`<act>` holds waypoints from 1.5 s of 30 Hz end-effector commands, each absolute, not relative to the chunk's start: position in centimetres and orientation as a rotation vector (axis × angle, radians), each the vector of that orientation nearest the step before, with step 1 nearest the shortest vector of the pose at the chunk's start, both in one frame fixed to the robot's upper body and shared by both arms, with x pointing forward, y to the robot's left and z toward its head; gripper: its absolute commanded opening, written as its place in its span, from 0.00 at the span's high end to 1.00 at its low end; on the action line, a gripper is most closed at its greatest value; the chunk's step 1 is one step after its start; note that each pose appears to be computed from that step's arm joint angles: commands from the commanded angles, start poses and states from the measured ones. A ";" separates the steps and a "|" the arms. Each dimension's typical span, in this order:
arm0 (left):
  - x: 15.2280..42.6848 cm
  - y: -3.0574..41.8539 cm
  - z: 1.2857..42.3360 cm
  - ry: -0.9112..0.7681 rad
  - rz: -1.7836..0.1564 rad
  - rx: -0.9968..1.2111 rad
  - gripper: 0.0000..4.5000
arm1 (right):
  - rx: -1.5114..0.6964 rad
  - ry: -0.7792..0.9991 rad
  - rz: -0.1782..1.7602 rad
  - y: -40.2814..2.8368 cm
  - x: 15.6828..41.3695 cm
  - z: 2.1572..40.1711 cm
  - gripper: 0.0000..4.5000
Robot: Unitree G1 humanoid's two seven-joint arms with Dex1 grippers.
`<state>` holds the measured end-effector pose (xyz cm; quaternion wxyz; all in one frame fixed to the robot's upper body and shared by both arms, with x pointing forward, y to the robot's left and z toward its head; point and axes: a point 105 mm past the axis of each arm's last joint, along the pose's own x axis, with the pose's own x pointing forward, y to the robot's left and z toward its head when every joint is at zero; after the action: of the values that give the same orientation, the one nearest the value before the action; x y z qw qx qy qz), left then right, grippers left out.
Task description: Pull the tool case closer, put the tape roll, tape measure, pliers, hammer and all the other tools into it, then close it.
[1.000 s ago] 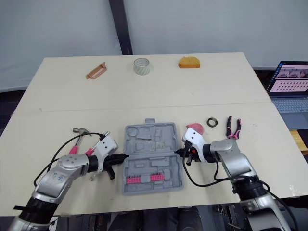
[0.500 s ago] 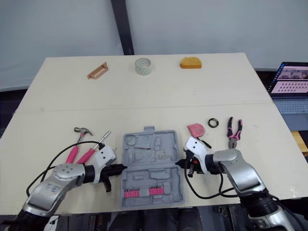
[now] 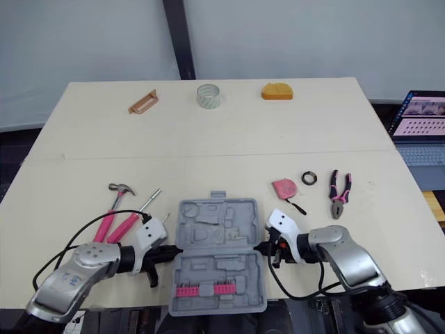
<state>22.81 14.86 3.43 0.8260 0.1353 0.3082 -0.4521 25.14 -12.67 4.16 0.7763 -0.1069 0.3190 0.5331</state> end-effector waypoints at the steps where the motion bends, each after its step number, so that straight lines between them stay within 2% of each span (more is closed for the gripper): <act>1: 20.5 13.6 2.2 0.726 -1.054 0.239 0.97 | -0.223 0.646 1.233 -11.2 24.2 5.1 1.00; 25: 19.8 13.7 2.0 0.751 -1.062 0.240 0.97 | -0.203 0.695 1.262 -11.2 22.5 4.6 1.00; 45: 20.2 14.8 1.8 0.756 -1.019 0.252 0.97 | -0.221 0.693 1.208 -12.5 23.7 4.4 1.00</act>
<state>21.24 14.61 3.02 0.8116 0.1293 0.3219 -0.4701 23.71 -12.99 3.65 0.7641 -0.1018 0.3376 0.5401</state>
